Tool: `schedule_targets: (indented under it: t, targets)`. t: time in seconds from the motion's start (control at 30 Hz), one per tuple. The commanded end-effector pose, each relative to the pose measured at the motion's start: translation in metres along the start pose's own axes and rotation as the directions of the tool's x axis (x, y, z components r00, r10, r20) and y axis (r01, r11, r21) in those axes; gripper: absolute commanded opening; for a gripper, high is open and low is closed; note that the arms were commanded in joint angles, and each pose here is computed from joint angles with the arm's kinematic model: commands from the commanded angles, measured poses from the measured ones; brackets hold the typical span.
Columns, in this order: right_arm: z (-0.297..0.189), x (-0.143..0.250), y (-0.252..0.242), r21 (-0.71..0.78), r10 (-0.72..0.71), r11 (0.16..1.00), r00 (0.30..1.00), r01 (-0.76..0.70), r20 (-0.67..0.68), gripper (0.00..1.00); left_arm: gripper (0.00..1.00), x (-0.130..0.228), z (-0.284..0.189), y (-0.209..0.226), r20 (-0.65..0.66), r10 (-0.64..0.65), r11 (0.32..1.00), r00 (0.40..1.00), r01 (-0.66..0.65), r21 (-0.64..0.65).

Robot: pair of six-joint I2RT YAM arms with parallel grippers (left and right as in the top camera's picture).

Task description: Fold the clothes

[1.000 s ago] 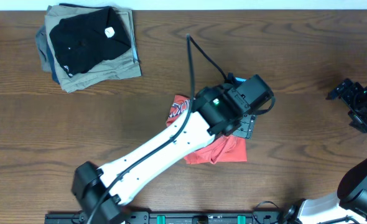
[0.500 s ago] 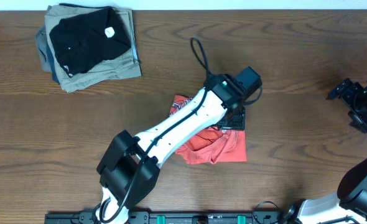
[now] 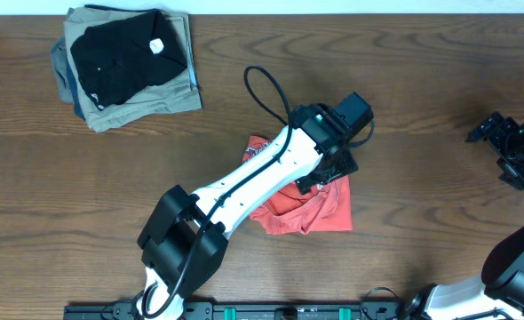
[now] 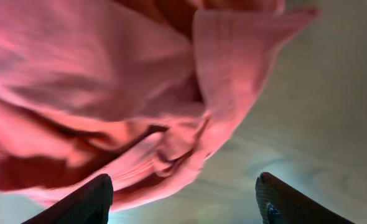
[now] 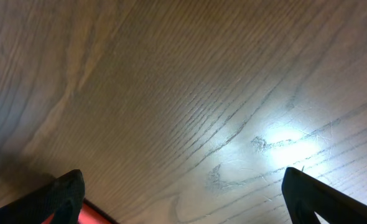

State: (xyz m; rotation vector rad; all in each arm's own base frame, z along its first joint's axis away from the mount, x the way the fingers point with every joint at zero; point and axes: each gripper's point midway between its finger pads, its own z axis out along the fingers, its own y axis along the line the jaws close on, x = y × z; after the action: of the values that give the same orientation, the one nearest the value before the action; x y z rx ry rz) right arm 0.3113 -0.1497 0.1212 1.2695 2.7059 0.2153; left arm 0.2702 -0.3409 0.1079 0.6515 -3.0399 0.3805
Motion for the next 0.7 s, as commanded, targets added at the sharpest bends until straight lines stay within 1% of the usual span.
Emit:
schedule_targets:
  t: [0.0, 0.13, 0.3, 0.53, 0.67]
  targets:
    - [-0.009, -0.005, -0.001, -0.001, 0.003, 1.0, 0.999, -0.003, 0.032, 0.99, 0.74, -0.002, 0.008, 0.003, 0.003, -0.155, 0.988, 0.988, 0.155, -0.001]
    - [-0.009, -0.005, -0.001, -0.001, 0.003, 1.0, 0.999, -0.003, 0.032, 0.99, 0.75, -0.007, 0.016, 0.002, 0.024, -0.231, 0.973, 0.973, 0.231, 0.012]
    - [-0.009, -0.005, -0.001, -0.001, 0.003, 1.0, 0.999, -0.003, 0.032, 0.99, 0.75, -0.025, 0.016, 0.002, 0.12, -0.235, 0.972, 0.965, 0.233, 0.026]
    - [-0.009, -0.005, -0.001, -0.001, 0.003, 1.0, 0.999, -0.003, 0.032, 0.99, 0.75, -0.025, 0.02, 0.009, 0.123, -0.238, 0.971, 0.963, 0.24, 0.003]
    - [-0.009, -0.005, -0.001, -0.001, 0.003, 1.0, 0.999, -0.003, 0.032, 0.99, 0.75, -0.023, 0.031, 0.024, 0.124, -0.31, 0.948, 0.943, 0.316, -0.032]
